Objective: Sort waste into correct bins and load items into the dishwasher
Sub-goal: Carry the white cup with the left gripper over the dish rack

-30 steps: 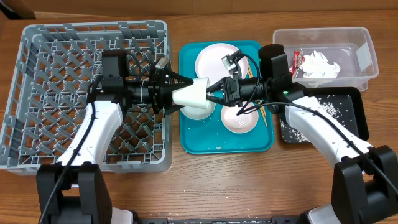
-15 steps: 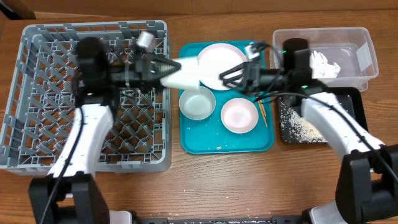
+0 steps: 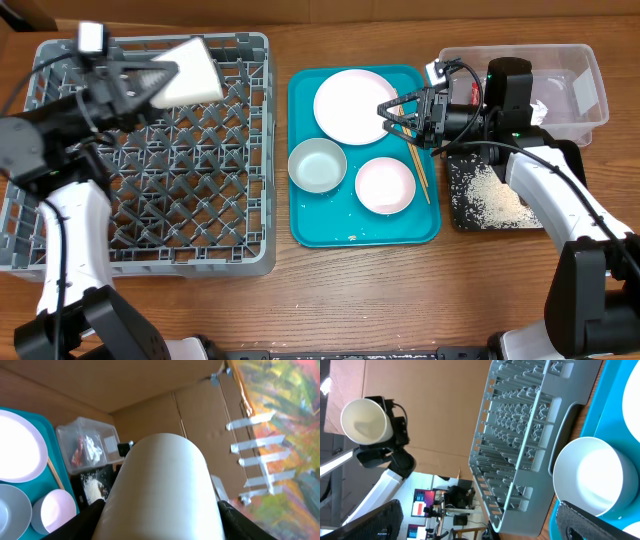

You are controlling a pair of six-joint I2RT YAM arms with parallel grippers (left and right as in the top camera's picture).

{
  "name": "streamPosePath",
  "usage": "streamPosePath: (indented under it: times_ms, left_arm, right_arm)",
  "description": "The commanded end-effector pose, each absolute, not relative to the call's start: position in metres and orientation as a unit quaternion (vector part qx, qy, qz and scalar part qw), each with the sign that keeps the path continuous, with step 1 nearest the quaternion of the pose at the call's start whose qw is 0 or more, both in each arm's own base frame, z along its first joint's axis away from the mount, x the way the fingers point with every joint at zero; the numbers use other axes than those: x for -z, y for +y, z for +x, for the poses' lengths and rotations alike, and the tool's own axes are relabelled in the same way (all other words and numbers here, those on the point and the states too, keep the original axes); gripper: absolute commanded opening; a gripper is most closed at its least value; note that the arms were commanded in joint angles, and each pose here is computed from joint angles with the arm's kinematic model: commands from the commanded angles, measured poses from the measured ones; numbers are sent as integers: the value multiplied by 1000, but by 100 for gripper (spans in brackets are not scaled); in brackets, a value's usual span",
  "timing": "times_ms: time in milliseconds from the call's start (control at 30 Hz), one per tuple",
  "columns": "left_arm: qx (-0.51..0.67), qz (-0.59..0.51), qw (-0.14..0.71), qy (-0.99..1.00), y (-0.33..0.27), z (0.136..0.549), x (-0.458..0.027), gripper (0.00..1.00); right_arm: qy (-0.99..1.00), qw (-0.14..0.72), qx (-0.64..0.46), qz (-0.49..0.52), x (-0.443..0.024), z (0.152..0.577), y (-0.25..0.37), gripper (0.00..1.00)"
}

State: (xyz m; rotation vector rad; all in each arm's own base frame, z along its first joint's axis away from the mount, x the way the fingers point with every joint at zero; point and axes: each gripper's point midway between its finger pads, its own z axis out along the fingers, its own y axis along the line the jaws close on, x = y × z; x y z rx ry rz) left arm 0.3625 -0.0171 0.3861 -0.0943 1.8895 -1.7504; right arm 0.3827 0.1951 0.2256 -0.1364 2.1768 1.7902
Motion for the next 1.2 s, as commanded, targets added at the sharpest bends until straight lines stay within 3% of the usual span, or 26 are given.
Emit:
streamPosePath:
  times_ms: [0, 333, 633, 867, 1167]
  left_arm:
    - [637, -39, 309, 705, 0, 356, -414, 21]
    - [621, -152, 404, 654, 62, 399, -433, 25]
    - [518, -274, 461, 667, 99, 433, -422, 25]
    - [394, -303, 445, 745, 90, 417, -415, 24]
    - [201, -335, 326, 861, 61, 354, -366, 20]
  right_arm:
    - [764, 176, -617, -63, -224, 384, 196, 100]
    - [767, 178, -614, -58, -222, 385, 195, 100]
    - [769, 171, -613, -53, -220, 384, 195, 100]
    - [777, 165, -606, -37, -214, 385, 194, 99]
    - [803, 178, -568, -20, -212, 387, 187, 99]
